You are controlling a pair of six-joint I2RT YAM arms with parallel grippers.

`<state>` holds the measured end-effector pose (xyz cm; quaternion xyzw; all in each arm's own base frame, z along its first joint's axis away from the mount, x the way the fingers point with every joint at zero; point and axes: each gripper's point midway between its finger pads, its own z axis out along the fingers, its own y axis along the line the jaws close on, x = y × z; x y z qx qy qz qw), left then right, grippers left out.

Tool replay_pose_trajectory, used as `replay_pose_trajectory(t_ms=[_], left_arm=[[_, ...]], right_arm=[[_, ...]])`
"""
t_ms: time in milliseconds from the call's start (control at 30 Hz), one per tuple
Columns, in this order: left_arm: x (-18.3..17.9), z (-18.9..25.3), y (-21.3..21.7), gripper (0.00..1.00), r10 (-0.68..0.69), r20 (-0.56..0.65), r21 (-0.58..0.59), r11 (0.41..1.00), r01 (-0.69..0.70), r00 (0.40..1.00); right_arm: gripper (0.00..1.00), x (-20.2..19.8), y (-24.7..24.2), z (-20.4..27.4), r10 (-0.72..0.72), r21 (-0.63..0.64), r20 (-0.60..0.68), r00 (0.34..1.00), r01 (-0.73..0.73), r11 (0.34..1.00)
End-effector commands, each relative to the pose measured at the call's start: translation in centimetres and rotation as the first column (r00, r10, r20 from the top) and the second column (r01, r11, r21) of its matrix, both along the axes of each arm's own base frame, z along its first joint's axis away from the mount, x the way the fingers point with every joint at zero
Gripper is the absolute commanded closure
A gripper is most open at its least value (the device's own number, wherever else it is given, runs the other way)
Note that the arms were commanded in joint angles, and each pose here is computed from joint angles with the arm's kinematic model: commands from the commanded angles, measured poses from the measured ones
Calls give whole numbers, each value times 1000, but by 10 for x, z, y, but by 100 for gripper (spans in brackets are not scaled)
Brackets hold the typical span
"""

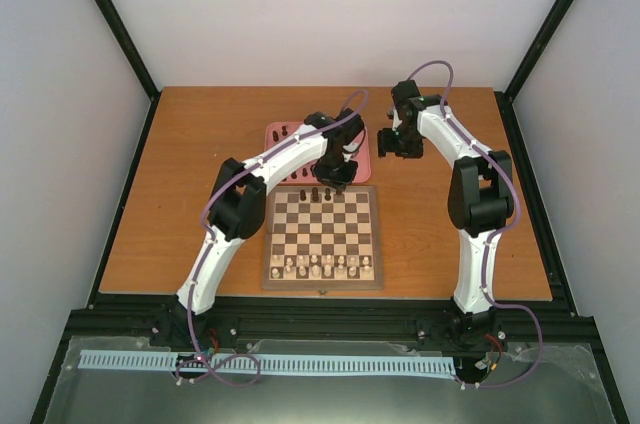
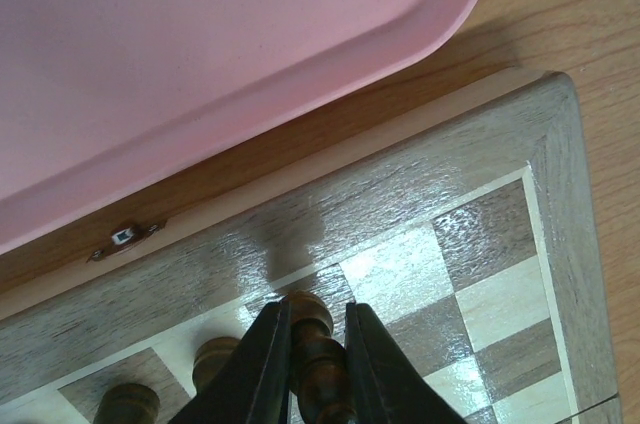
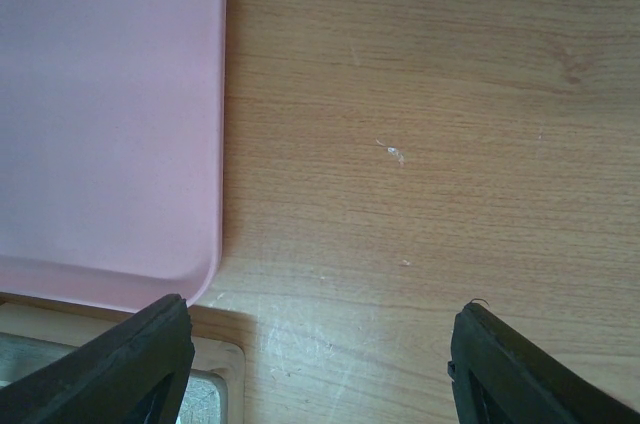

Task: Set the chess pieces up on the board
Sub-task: Place the chess piece on the chessboard.

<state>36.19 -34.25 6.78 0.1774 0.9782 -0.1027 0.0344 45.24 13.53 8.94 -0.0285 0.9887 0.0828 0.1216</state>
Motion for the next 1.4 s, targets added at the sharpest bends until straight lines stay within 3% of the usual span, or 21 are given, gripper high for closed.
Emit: replay_pose_trajectory(t_ms=[0, 900, 1367], left_arm=[[-4, -9, -4, 96, -36, -7, 12, 999, 36, 999], [-11, -9, -9, 92, -47, -19, -20, 999, 47, 999], [-18, -10, 0, 91, -48, -25, 19, 999, 49, 999]], right_arm=[[29, 2, -3, 9, -9, 5, 27, 1000, 9, 1000], [29, 1, -2, 8, -9, 5, 22, 1000, 9, 1000], [29, 1, -2, 7, -9, 9, 20, 1000, 9, 1000]])
